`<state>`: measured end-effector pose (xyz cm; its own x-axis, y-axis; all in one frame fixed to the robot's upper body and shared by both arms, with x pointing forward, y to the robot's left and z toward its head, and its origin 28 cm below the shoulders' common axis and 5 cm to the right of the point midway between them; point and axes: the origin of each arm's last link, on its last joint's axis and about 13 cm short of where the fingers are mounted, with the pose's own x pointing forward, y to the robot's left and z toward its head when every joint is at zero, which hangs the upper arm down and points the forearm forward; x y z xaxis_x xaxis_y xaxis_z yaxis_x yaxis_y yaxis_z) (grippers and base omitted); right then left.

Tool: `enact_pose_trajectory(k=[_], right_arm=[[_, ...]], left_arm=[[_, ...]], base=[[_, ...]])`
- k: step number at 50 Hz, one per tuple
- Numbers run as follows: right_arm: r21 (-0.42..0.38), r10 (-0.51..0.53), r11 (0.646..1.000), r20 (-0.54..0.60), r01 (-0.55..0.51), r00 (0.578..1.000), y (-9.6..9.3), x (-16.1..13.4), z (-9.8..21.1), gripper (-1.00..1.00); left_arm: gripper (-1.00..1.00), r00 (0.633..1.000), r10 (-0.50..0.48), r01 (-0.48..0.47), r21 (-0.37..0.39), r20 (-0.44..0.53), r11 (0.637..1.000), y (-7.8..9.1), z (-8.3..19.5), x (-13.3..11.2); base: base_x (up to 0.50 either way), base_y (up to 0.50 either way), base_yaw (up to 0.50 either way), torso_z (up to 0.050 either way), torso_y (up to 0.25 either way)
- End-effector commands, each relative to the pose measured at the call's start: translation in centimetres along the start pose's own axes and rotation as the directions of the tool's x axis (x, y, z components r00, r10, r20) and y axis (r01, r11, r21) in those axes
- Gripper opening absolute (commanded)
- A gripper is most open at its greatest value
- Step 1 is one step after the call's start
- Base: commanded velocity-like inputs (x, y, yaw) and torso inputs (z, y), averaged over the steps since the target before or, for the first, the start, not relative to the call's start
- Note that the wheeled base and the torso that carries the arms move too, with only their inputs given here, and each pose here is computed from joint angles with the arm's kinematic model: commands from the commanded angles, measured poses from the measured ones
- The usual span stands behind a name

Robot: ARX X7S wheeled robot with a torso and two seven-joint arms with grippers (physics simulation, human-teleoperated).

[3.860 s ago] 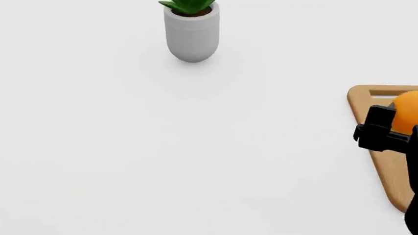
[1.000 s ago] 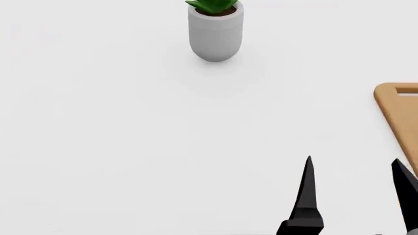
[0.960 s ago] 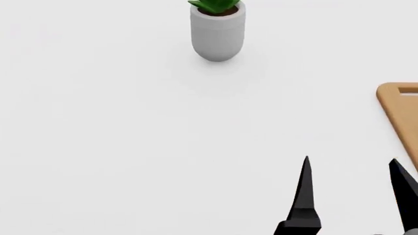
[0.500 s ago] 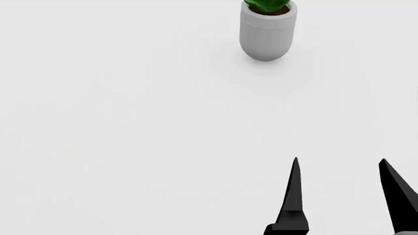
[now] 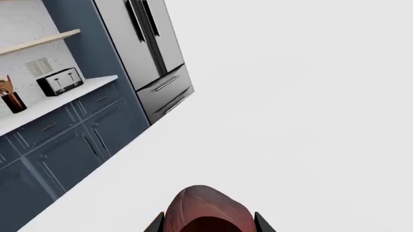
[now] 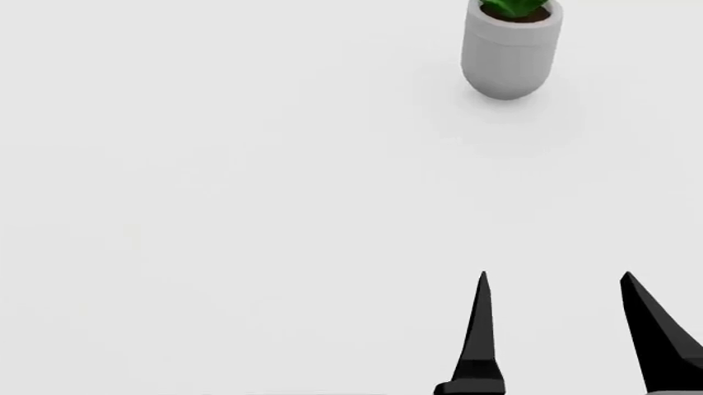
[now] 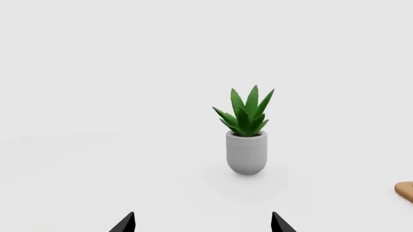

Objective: Place the date and the orange on separate cutting boards.

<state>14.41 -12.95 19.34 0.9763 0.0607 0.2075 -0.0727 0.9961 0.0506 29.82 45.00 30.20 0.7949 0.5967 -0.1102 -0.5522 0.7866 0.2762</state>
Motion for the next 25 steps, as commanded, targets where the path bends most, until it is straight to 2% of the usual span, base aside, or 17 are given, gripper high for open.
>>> enact_pose_trajectory(k=[1,2,3,5,10,11,12,13,15,17,25], right_arm=[[0.005,0.022,1.0,0.02,-0.022,1.0,0.1,0.3,-0.2,1.0],[0.009,0.024,1.0,0.019,-0.025,1.0,0.2,0.3,-0.2,1.0],[0.009,0.024,1.0,0.019,-0.025,1.0,0.2,0.3,-0.2,1.0],[0.008,0.028,1.0,0.017,-0.028,0.999,0.2,0.3,-0.3,1.0],[0.01,0.036,0.999,0.003,-0.036,0.999,0.4,0.3,-0.7,1.0],[0.029,0.038,0.999,0.006,-0.038,0.999,0.4,0.4,-0.7,1.0],[0.037,0.031,0.999,-0.004,-0.031,1.0,0.3,0.5,-0.7,1.0],[0.087,0.032,0.996,0.015,-0.033,0.999,0.3,0.5,-0.6,1.0],[0.054,0.03,0.998,0.009,-0.03,1.0,0.3,0.4,-0.7,1.0],[0.052,0.031,0.998,0.003,-0.031,1.0,0.3,0.4,-0.7,1.0],[0.054,0.029,0.998,0.02,-0.03,0.999,0.3,0.4,-0.5,1.0]], left_arm=[[-1.0,0.995,-0.082,0.083,0.017,-0.05,0.996,-1.1,1.1,2.2],[-1.0,0.996,-0.061,0.065,0.055,-0.058,0.996,-1.1,1.3,2.7],[-1.0,0.996,-0.053,0.057,0.054,-0.068,0.997,-1.2,1.5,3.2],[-1.0,0.994,-0.059,0.061,0.025,-0.094,0.998,-1.3,1.8,3.8],[-1.0,0.99,-0.067,0.068,0.007,-0.121,0.998,-1.6,2.1,4.0],[-1.0,0.988,-0.077,0.076,-0.012,-0.134,0.997,-1.7,1.9,4.0],[-1.0,0.985,-0.092,0.09,-0.022,-0.145,0.996,-1.6,1.5,4.0],[-1.0,0.983,-0.096,0.092,-0.028,-0.155,0.995,-1.7,1.3,4.1],[-1.0,0.981,-0.099,0.098,-0.017,-0.166,0.995,-1.9,0.5,4.2],[-1.0,0.969,-0.131,0.13,-0.019,-0.208,0.991,-2.2,-0.5,4.3],[-1.0,0.958,-0.13,0.132,-0.009,-0.255,0.991,-2.8,-2.7,4.6]], base=[[0.24,0.49,0.0,0.0,0.0],[0.25,0.49,0.0,0.0,0.0],[0.24,0.49,0.0,0.0,0.0],[0.25,0.49,0.0,0.0,0.0],[0.25,0.49,0.0,0.0,0.0],[0.24,0.49,0.0,0.0,0.0],[0.02,0.03,0.0,0.0,0.0],[0.0,0.0,0.0,0.0,0.0],[0.0,0.0,0.0,0.0,0.0],[0.0,0.0,0.0,0.0,0.0],[0.0,0.0,0.0,0.0,0.0]])
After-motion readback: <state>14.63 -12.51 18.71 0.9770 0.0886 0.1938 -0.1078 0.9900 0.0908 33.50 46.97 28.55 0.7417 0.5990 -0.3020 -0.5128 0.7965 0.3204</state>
